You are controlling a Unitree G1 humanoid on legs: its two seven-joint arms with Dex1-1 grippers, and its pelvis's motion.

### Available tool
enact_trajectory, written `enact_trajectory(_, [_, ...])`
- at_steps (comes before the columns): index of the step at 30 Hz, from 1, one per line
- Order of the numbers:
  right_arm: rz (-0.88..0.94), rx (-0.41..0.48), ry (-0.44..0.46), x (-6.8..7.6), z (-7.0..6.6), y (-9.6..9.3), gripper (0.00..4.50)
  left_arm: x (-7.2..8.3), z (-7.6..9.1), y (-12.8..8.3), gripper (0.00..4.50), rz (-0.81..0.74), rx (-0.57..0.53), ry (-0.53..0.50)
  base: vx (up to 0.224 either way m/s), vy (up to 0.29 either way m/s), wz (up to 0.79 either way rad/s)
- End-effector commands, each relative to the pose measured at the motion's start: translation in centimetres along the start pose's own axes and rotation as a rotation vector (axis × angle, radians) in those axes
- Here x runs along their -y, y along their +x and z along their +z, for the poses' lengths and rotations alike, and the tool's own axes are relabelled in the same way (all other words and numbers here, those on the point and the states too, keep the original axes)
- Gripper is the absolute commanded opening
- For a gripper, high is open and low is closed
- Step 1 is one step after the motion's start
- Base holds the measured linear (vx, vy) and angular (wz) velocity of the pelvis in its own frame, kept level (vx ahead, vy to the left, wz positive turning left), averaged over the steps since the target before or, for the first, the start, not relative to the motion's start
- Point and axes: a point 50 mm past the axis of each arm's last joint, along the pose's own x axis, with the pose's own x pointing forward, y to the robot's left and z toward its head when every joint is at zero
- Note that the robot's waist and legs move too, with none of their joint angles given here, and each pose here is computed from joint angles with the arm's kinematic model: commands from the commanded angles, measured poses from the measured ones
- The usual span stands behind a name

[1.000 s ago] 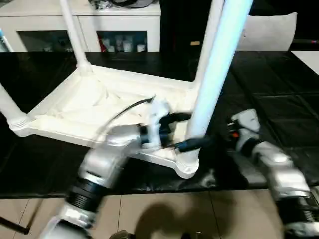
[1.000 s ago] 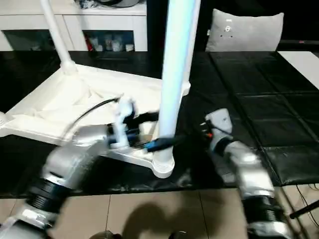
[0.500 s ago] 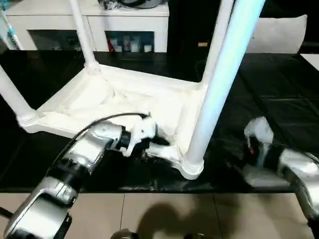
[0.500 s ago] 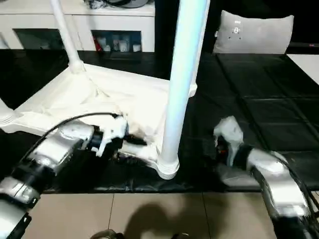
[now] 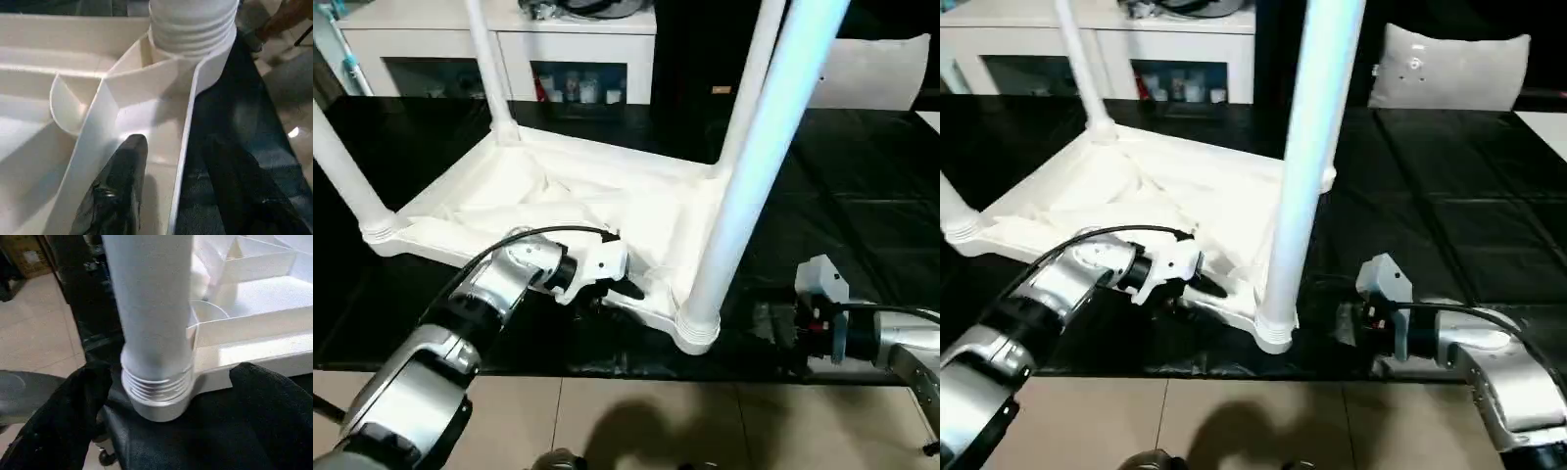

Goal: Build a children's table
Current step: Rotate table base

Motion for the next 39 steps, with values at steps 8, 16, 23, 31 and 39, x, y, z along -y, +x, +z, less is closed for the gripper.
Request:
enact_trajectory(8, [0.035,-0.011,0.001,-0.5,0.3,-0.2,4.50,-0.6,0.7,0.3,1.25,-0.020,0.037,0.009,0.000,0.000,0.00])
enact_trajectory(16, [0.040,-0.012,-0.005,-0.6,0.3,-0.1,4.50,-0.8,0.3,0.4,0.68,-0.039,-0.029,0.031,0.000,0.000,0.00])
enact_trajectory(23, [0.048,-0.012,-0.008,-0.5,0.2,0.1,4.50,-0.8,0.3,0.5,0.28,-0.059,-0.052,0.033,0.000,0.000,0.00])
enact_trajectory(31, [0.029,0.015,-0.058,-0.1,0.7,0.2,4.50,-0.4,0.8,0.7,0.01,-0.157,0.068,-0.110,0.000,0.000,0.00])
enact_trajectory(39, [0.153,0.069,0.003,0.0,2.1,1.3,4.09,0.2,0.2,1.2,0.00,-0.114,0.102,-0.120,0.000,0.000,0.00])
